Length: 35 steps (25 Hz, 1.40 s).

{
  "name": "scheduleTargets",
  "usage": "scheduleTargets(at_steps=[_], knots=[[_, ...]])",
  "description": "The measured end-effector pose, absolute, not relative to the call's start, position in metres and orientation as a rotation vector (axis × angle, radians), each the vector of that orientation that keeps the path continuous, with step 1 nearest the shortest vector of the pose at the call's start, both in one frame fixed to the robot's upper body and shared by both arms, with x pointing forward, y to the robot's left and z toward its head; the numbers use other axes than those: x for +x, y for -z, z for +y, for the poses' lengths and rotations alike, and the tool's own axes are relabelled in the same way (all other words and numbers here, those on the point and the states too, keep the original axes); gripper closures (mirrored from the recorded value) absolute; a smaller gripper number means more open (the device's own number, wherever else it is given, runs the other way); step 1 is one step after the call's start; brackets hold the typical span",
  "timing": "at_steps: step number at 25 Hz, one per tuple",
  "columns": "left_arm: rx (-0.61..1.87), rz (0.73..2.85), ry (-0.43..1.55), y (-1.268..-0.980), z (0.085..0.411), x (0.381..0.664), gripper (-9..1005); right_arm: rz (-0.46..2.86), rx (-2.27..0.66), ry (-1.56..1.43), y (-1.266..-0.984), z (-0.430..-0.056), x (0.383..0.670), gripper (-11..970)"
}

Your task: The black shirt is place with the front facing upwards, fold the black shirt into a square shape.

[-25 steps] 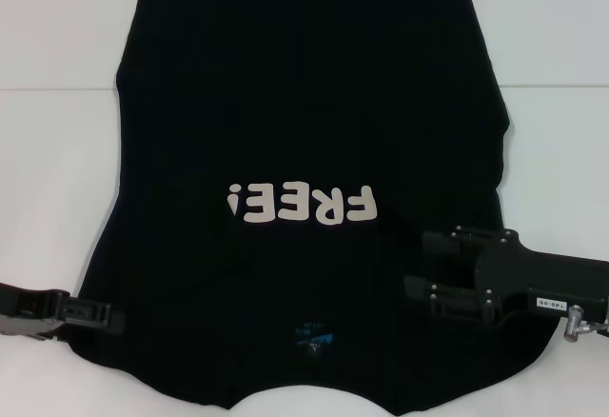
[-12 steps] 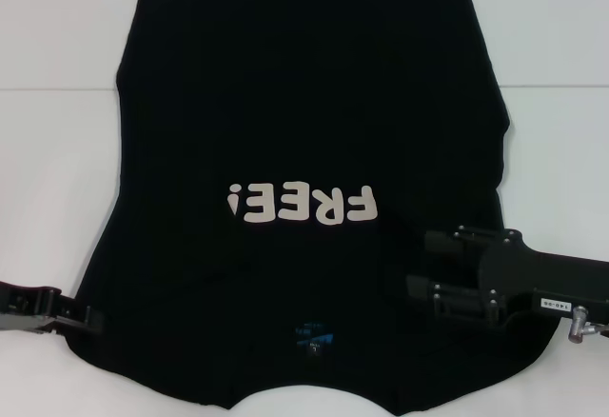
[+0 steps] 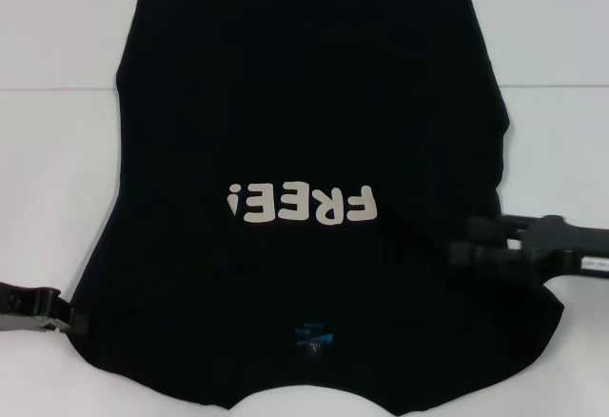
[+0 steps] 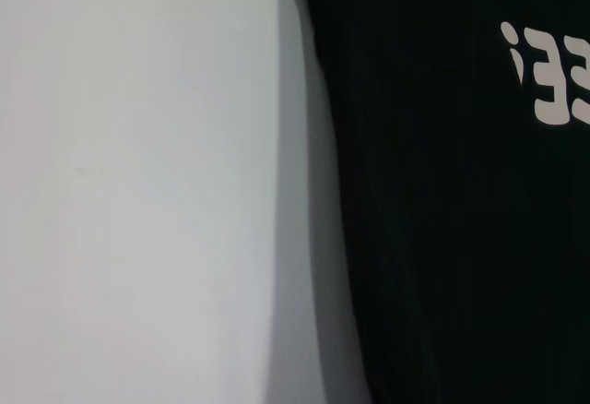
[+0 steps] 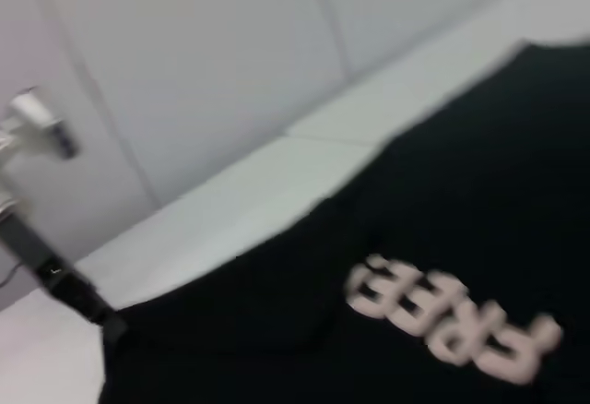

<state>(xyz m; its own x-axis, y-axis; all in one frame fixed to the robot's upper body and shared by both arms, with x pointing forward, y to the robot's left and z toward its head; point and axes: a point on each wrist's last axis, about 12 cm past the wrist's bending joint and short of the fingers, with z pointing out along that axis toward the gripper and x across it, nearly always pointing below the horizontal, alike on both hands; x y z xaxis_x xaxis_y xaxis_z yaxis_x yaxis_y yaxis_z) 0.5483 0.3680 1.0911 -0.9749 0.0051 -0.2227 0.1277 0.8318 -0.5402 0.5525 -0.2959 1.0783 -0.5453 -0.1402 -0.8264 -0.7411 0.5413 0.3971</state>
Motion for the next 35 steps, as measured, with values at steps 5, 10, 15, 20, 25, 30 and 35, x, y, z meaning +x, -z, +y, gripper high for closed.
scheduleTargets(at_steps=[5,10,15,20,25,30,35], knots=[[0.113,2.802,0.852,-1.093,0.369,0.548,970,2.308,-0.569,-0.946,-1.105,-0.322,0.576,239],[0.112,2.801,0.859,-1.094,0.37,0.547,969,2.604,-0.395,-0.849,-1.13,-0.339,0.593,244],[0.109,2.8,0.865,-1.095,0.372,0.547,969,2.747,-0.374,-0.752,-1.134,-0.335,0.599,246],[0.112,2.795,0.882,-1.096,0.372,0.546,969,2.782,-0.451,-0.753,-1.124,-0.313,0.599,248],[0.119,2.794,0.885,-1.098,0.371,0.547,970,2.815,-0.497,-0.776,-1.114,-0.297,0.595,251],[0.124,2.794,0.889,-1.098,0.37,0.548,970,2.843,-0.488,-0.767,-1.106,-0.294,0.593,253],[0.125,2.794,0.889,-1.098,0.37,0.548,970,2.84,-0.489,-0.764,-1.105,-0.291,0.595,256]])
